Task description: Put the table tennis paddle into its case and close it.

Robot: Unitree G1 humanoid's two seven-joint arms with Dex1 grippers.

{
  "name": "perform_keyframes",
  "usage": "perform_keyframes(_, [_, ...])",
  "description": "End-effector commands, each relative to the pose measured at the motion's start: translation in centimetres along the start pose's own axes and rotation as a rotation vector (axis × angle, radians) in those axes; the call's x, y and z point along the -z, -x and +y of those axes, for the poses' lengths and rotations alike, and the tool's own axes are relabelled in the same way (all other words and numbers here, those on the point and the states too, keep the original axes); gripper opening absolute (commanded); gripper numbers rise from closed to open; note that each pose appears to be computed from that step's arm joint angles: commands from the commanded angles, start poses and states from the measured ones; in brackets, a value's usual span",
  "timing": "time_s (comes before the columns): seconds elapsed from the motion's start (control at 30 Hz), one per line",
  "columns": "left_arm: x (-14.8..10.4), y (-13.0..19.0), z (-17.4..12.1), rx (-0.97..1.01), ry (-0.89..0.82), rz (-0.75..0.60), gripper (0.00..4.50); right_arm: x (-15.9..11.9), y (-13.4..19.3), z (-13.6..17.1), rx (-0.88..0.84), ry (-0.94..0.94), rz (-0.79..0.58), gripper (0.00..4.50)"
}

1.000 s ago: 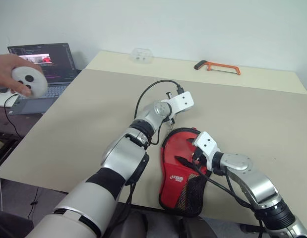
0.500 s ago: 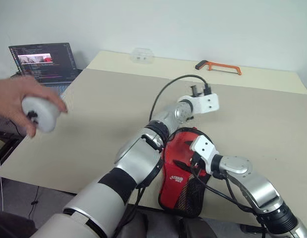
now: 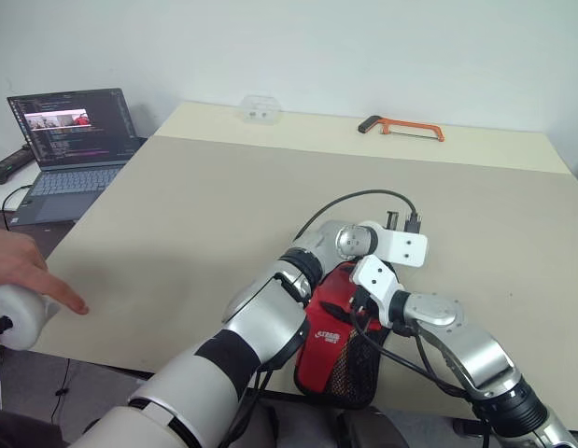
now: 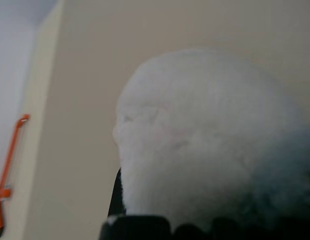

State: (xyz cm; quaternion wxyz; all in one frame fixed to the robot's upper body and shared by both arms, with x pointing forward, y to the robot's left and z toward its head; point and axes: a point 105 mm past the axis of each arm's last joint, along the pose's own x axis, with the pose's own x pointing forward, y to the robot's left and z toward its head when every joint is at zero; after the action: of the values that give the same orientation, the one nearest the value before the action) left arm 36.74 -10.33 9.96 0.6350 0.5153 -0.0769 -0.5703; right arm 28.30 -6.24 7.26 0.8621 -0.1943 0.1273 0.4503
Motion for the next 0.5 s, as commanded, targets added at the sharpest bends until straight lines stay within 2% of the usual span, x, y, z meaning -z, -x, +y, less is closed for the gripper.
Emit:
perform_keyframes(0.03, [-1.4,-0.5,0.1,0.011,0.049,-0.045,1.27,5.8,-0.7,2.0,-0.075,-0.064,0.215,4.5])
perform_keyframes(0.1, [-0.8,-0.2,0.5,-0.003,0.055,-0.017,1.86,5.9,-0.8,1.9,-0.081,-0.06,0.215,4.5])
perform_keyframes(0.23, [0.1,0.6,2.1,-0.072,0.031,0.023,3.51,5.9,-1.1,1.8,-0.095,-0.05,0.215,4.5])
perform_keyframes(0.33, [0.8,1.2,3.0,-0.112,0.014,0.054,4.47,6.0,-1.1,1.8,-0.109,-0.045,0.218,4.5])
perform_keyframes(0.5, [1.5,2.0,3.3,-0.082,0.043,0.053,4.47,6.4,-0.7,1.3,-0.115,-0.041,0.231,4.5])
